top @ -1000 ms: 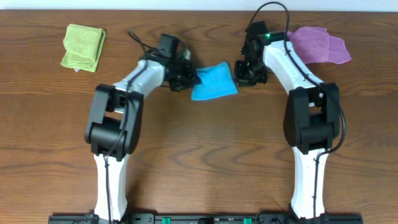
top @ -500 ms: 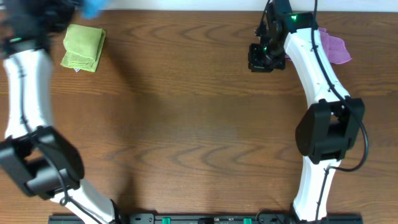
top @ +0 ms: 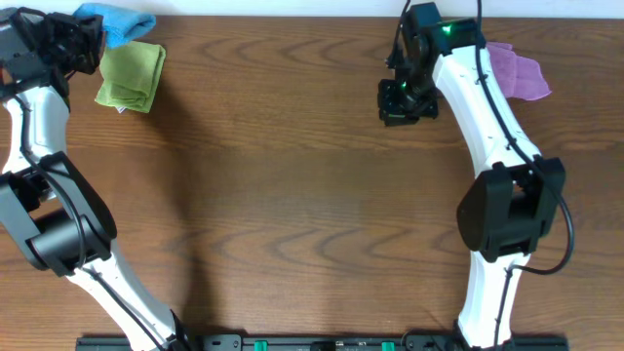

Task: Fold the cloth
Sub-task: 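Lift the blue square with the left gripper and carry it toward the green cloth, then lower the blue square onto the green cloth and open the left gripper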

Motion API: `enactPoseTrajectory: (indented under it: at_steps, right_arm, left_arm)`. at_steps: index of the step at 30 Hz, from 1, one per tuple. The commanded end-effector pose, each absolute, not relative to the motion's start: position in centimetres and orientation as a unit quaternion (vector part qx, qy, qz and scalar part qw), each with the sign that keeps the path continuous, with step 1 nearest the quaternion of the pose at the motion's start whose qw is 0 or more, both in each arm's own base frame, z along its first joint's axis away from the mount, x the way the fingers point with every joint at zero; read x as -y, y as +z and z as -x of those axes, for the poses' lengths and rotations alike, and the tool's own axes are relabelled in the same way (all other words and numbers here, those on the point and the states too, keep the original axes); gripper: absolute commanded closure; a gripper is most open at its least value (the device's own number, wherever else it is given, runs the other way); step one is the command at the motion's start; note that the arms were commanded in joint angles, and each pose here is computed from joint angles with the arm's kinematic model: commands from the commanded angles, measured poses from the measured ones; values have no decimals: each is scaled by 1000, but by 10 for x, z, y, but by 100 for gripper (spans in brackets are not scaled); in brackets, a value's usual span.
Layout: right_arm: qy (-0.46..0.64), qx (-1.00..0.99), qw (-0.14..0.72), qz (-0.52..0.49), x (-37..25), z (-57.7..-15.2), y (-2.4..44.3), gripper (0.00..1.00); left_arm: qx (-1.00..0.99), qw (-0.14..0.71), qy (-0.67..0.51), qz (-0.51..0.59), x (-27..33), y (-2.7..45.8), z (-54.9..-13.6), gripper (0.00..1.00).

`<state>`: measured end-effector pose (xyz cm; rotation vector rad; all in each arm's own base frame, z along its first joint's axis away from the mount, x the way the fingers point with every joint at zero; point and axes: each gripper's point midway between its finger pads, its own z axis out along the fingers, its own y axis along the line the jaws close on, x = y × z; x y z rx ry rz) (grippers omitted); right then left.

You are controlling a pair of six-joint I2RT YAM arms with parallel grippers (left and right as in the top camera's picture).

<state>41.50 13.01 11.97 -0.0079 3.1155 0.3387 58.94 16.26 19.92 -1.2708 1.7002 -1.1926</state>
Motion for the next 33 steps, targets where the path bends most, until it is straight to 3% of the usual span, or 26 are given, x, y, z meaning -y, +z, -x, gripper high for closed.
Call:
enactPoseTrajectory:
  at_steps: [1, 12, 23, 33]
  right_arm:
    - [113, -993, 19, 17, -136, -412, 137, 98]
    - [111, -993, 8, 24, -141, -405, 137, 98]
    - [112, -993, 10, 33, -148, -404, 137, 98]
    - [113, -993, 13, 41, -155, -404, 137, 98]
  left_arm:
    - [-646, 349, -450, 509, -171, 191, -593, 94]
    - [-647, 353, -424, 527, -187, 162, -595, 94]
    - [-666, 304, -441, 519, -175, 106, -598, 94]
    - [-670, 233, -432, 557, -175, 79, -573, 94]
